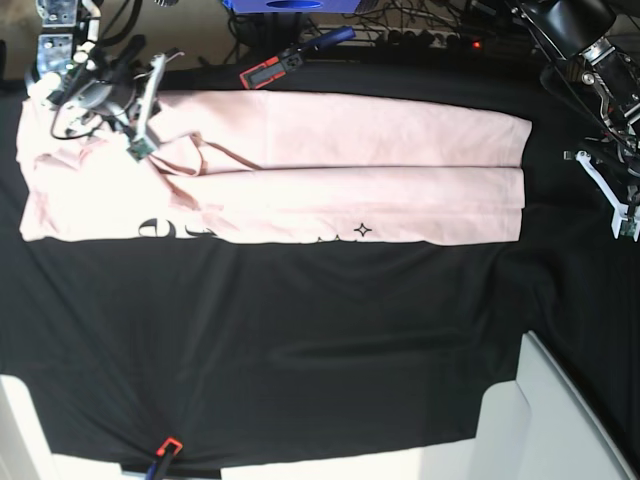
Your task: Fold the T-shirt properly
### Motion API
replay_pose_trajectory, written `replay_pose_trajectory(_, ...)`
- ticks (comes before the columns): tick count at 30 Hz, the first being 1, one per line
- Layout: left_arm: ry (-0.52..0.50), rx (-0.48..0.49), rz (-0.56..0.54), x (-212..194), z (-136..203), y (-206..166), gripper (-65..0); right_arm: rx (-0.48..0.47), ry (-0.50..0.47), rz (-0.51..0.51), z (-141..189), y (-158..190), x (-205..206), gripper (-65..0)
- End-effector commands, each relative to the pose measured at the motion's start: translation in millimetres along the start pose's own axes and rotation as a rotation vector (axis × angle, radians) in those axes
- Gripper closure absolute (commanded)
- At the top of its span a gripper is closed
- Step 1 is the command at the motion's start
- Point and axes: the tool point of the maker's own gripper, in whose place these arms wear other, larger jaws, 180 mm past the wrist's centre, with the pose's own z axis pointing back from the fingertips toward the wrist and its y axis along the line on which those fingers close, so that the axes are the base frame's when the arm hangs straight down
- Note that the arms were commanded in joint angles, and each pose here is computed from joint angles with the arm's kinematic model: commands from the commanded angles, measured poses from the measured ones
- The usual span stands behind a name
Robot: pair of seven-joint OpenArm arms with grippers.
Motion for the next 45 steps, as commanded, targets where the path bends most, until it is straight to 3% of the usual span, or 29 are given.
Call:
replay_pose_trajectory(1, -0.025, 0.035, -0.005, 8.6, 4.3, 13.0, -31.6, -0.049, -0.023, -0.024, 5.0, -20.1, 4.4, -0.7)
replay_pose_trajectory(10, -0.018, 0.038, -0.007, 6.8, 4.3, 13.3, -31.6, -0.229, 0.051, -0.207, 20.7, -118.7, -42.4, -0.9)
replay_pose_trajectory(18, -0.021, 0.032, -0.003, 7.3, 4.2, 12.4, -31.6, -0.254, 0.138, -0.304, 26.6, -133.2, -73.6, -0.9)
replay_pose_trajectory(20, -0.023, 0.021, 0.008, 7.8, 3.2, 6.4, -31.6, -0.269, 0.124, -0.307, 30.4, -136.7, -71.5, -0.9)
replay_pose_trajectory(26, -0.027, -0.023, 0.037, 6.1, 1.6, -17.5, -31.6, -0.366, -0.034, -0.290, 55.0, -158.7, -46.9, -0.4)
replay_pose_trajectory(29, -0.079, -0.099, 0.127, 6.9, 0.4, -29.8, -31.6, -0.382, -0.053, -0.283, 59.8, -161.6, -43.3, -0.4)
replay_pose_trajectory(31, -0.140, -0.141, 0.251, 1.1, 5.2, -21.7, -32.4, -0.380, -0.051, -0.284, 59.4, -161.1, -44.3, -0.4)
replay_pose_trajectory(35, -0.233, -0.250, 0.388, 0.0, 13.6, -7.3, -33.4, -0.367, -0.035, -0.280, 56.6, -155.9, -50.0, -0.4)
replay_pose_trajectory(38, -0.246, -0.348, 0.477, -2.8, 8.5, -6.2, -42.7, -0.367, -0.035, -0.278, 56.6, -155.4, -50.0, -0.4)
replay_pose_trajectory(41, -0.258, -0.380, 0.536, -6.8, -0.2, -6.9, -51.1, -0.368, -0.034, -0.277, 57.2, -155.3, -50.1, -0.4)
replay_pose_trajectory(45, -0.271, -0.391, 0.559, -5.6, -2.8, -12.2, -53.9, -0.367, -0.032, -0.277, 57.2, -155.0, -50.7, -0.4)
